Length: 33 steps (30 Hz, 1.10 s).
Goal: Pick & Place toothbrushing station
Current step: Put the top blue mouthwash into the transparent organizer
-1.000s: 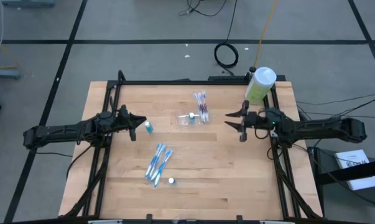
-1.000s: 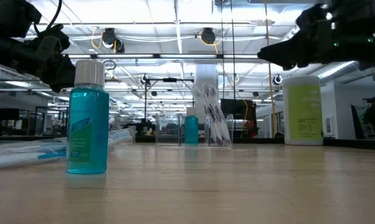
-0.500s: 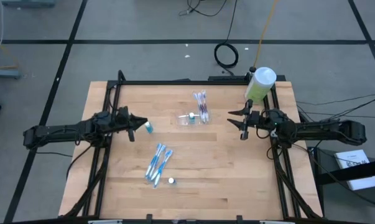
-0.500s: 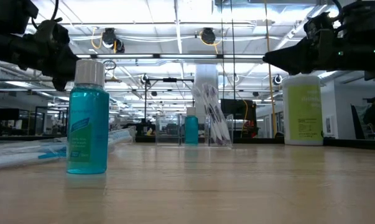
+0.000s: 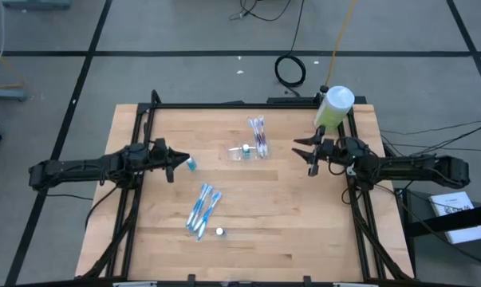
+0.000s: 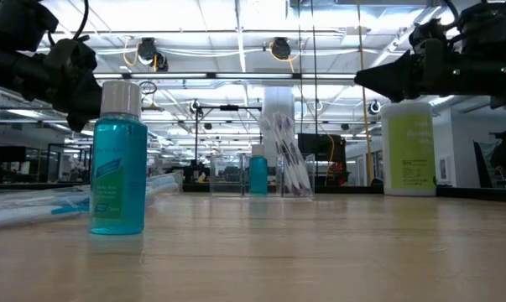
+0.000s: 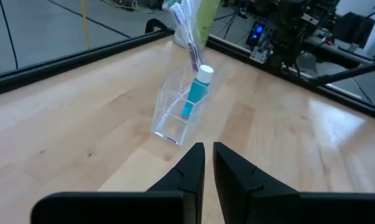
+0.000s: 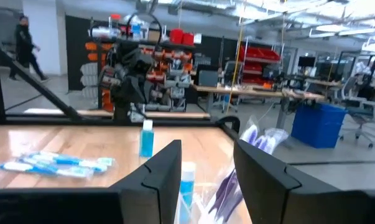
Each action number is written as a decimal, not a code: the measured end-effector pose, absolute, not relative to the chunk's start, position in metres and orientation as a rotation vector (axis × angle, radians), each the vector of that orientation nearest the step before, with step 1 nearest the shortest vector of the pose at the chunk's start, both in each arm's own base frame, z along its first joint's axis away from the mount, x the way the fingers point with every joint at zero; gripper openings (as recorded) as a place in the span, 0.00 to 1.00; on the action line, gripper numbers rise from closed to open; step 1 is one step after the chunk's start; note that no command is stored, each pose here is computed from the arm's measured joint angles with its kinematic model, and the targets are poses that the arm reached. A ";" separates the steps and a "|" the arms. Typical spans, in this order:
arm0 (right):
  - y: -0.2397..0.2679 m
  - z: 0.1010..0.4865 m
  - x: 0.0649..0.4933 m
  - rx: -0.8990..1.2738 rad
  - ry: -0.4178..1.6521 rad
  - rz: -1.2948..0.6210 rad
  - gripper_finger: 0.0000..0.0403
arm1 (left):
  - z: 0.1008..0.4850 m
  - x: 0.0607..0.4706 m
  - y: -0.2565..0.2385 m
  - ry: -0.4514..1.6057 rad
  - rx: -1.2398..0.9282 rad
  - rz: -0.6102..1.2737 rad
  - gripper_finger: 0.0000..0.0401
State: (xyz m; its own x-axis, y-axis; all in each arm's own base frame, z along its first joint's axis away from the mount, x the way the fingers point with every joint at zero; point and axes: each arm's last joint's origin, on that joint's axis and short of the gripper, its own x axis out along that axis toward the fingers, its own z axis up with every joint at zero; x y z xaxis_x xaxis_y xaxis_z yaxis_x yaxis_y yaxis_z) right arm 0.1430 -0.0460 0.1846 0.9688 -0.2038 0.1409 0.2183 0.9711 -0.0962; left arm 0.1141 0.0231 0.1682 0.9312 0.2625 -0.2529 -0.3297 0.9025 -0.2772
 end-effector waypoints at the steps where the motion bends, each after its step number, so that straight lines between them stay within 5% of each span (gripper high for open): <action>1: -0.046 0.184 0.143 -0.109 -0.122 -0.213 0.35 | 0.168 0.114 0.023 0.212 -0.319 0.306 0.09; 6: -0.046 0.184 0.143 -0.131 -0.119 -0.221 0.35 | 0.172 0.114 0.023 0.223 -0.373 0.314 0.11; 15: -0.052 0.185 0.141 -0.175 -0.122 -0.299 0.35 | 0.206 0.118 0.023 0.346 -0.348 0.326 0.35; 27: -0.052 0.193 0.139 -0.216 -0.196 -0.314 0.35 | 0.235 0.156 0.024 0.791 -0.367 0.386 0.29; 33: -0.053 0.189 0.140 -0.183 -0.164 -0.310 0.35 | 0.234 0.173 0.029 0.966 -0.503 0.584 0.34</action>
State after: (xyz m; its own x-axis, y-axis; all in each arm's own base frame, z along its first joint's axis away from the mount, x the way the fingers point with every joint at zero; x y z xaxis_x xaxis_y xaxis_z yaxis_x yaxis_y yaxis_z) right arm 0.1401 -0.0526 0.1891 0.9395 -0.2867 0.1877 0.3163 0.9361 -0.1536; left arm 0.1725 0.0287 0.2341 0.4401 0.2329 -0.8672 -0.6599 0.7388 -0.1365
